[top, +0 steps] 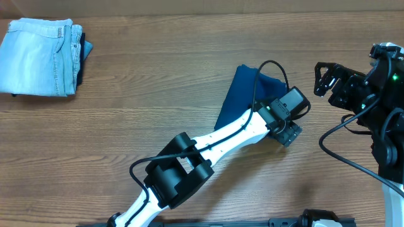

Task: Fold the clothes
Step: 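Fold the lifted left half rightward over the bundle, then release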

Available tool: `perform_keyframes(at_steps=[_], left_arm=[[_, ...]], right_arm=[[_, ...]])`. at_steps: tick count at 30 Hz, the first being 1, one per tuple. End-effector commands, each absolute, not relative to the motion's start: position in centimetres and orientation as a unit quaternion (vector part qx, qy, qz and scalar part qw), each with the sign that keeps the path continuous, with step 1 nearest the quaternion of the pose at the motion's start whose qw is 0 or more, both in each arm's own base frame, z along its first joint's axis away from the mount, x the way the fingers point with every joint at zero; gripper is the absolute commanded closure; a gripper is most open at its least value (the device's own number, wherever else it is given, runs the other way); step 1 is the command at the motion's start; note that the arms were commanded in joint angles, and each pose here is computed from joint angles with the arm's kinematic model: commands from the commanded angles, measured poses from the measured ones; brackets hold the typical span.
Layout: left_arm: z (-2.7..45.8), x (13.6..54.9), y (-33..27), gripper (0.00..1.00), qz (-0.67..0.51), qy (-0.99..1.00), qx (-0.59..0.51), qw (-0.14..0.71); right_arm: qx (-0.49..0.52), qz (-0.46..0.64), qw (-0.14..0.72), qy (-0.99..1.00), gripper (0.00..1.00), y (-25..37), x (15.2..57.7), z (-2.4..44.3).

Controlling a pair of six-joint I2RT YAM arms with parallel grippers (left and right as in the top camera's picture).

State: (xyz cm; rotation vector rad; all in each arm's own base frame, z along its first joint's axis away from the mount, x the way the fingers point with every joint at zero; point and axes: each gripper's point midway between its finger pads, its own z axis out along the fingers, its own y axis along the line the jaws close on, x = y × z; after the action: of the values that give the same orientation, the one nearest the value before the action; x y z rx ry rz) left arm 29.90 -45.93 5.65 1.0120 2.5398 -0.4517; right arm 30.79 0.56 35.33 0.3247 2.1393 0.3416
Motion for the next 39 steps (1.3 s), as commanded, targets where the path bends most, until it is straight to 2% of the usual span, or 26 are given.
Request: perform_keyframes(at_steps=[1,7,13,17,24,27,29,34,35,36,38,39], left_arm=[[7.0,30.6,-46.3,0.18,-0.168,0.896,0.360,0.196],[9.9,31.5,-46.5,0.19,-0.169,0.896,0.355,0.207],[11.3,30.1,-48.0,0.21,-0.196,0.889,0.361,0.201],[10.8,31.3,-46.2,0.20,-0.144,0.908,0.332,0.211],[10.5,36.7,-41.3,0.17,-0.130,0.931,0.271,0.207],[10.7,38.6,-40.2,0.20,-0.153,0.932,0.257,0.204],[10.4,38.5,-39.4,0.21,-0.163,0.937,0.251,0.182],[9.9,39.9,-34.4,0.24,-0.118,0.962,0.198,0.149],[10.6,40.5,-33.1,0.25,-0.115,0.965,0.183,0.148],[11.1,41.0,-32.3,0.27,-0.113,0.967,0.175,0.149],[13.6,42.4,-30.3,0.28,-0.115,0.968,0.153,0.164],[15.1,43.1,-29.5,0.28,-0.117,0.966,0.147,0.175]], right_arm=[[0.128,0.138,0.467,0.864,0.00,0.5,30.7,36.1],[0.128,0.138,0.468,0.864,0.00,0.5,30.7,36.1],[0.128,0.138,0.467,0.864,0.00,0.5,30.7,36.1],[0.128,0.138,0.466,0.864,0.00,0.5,30.7,36.1],[0.140,0.142,0.452,0.869,0.00,0.5,30.8,35.3],[0.157,0.147,0.426,0.879,0.00,0.4,31.4,34.0],[0.165,0.146,0.403,0.888,0.00,0.4,31.4,32.8],[0.188,0.153,0.309,0.920,0.05,1.0,30.5,28.7],[0.183,0.153,0.293,0.926,0.12,1.1,30.4,28.0],[0.181,0.157,0.284,0.929,0.30,1.3,30.4,27.6],[0.173,0.194,0.252,0.932,0.76,2.7,30.5,26.7],[0.162,0.213,0.240,0.933,0.90,3.4,30.6,26.3]])
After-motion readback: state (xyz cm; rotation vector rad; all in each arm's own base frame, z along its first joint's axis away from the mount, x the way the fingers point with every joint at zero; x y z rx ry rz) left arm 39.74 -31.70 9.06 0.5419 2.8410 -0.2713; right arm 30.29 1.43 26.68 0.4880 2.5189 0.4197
